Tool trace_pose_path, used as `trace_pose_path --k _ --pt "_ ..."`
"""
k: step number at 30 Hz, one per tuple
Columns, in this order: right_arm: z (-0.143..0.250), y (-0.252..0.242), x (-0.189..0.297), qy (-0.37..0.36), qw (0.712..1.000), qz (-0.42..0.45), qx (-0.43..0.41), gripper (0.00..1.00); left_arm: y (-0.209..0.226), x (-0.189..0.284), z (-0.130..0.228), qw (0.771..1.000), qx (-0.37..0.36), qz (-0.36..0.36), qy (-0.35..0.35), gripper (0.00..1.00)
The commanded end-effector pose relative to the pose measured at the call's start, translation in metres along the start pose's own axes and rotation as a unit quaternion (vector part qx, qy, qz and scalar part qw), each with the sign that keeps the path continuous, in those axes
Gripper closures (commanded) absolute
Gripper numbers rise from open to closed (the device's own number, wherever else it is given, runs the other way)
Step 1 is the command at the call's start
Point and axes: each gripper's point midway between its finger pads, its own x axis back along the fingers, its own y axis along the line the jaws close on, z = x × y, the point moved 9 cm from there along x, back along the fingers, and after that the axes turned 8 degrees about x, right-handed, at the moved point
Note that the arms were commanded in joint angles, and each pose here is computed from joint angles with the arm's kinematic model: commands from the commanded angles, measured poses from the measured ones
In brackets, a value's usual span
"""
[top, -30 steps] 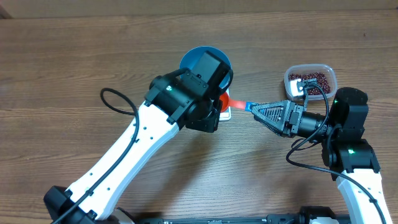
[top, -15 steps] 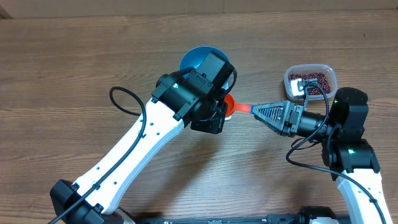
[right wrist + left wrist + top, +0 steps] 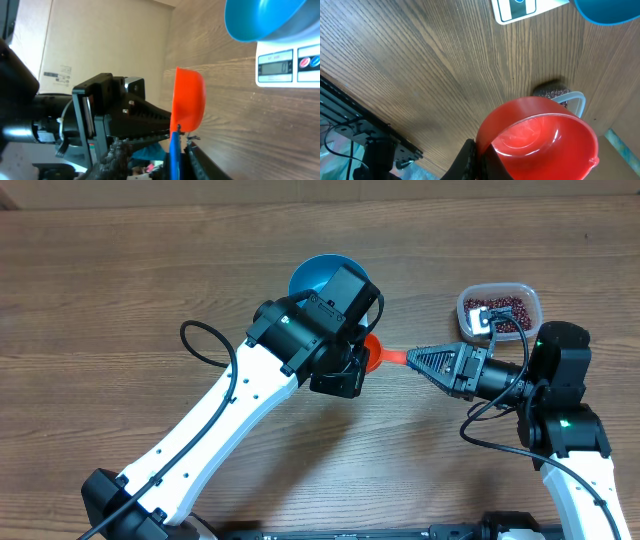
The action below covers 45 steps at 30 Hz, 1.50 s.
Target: Scoop item into bowl and weigh 150g on scale
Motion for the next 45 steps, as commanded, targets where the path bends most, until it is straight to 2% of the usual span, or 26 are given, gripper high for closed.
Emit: trace_pose_path --k 1,11,22,29,31,39,40,41,42,43,44,45 --pt "-0.0046 0.0087 0.0007 -0.005 1.0 -0.004 0.018 0.69 -0.0002 0.0008 0.005 1.0 -0.003 -0.003 0.007 0.96" --pt "-0.0046 0.0082 0.0007 -0.005 1.0 -0.002 0.017 0.78 0.0003 0.0009 0.0057 1.0 -0.003 -0.006 0.012 0.96" --pt "-0.0038 0.0052 0.0007 -0.008 1.0 0.01 0.007 0.78 -0.0001 0.0009 0.0063 1.0 0.001 -0.005 0.014 0.96" --pt "-0.0038 0.0051 0.0007 -0.009 1.0 0.01 0.006 0.86 0.0 0.001 0.0063 1.0 0.001 -0.006 0.014 0.96" --pt "-0.0039 0.0049 0.0008 -0.01 1.0 0.011 0.006 0.91 -0.0001 0.0009 0.0063 1.0 0.001 -0.005 0.014 0.96" --pt "-0.0039 0.0049 0.0008 -0.01 1.0 0.011 0.007 0.95 -0.0002 0.001 0.0062 1.0 0.001 -0.005 0.014 0.96" --pt "-0.0039 0.0049 0.0008 -0.01 1.0 0.011 0.007 0.96 -0.0001 0.0009 0.0061 1.0 0.001 -0.005 0.014 0.92" --pt "-0.0039 0.0049 0.0008 -0.01 1.0 0.011 0.007 0.96 -0.0001 0.0009 0.0061 1.0 0.001 -0.005 0.014 0.77" --pt "-0.0039 0.0049 0.0008 -0.01 1.0 0.011 0.007 0.96 -0.0001 0.0009 0.0061 1.0 0.001 -0.005 0.014 0.47" --pt "-0.0039 0.0049 0.0008 -0.01 1.0 0.011 0.007 0.96 -0.0001 0.0009 0.0061 1.0 0.001 -0.005 0.014 0.13" --pt "-0.0039 0.0049 0.0008 -0.01 1.0 0.011 0.007 0.96 -0.0002 0.001 0.0062 1.0 0.001 -0.005 0.014 0.0" --pt "-0.0039 0.0049 0.0008 -0.009 1.0 0.011 0.01 0.96 -0.0002 0.001 0.0062 1.0 0.001 -0.005 0.014 0.0"
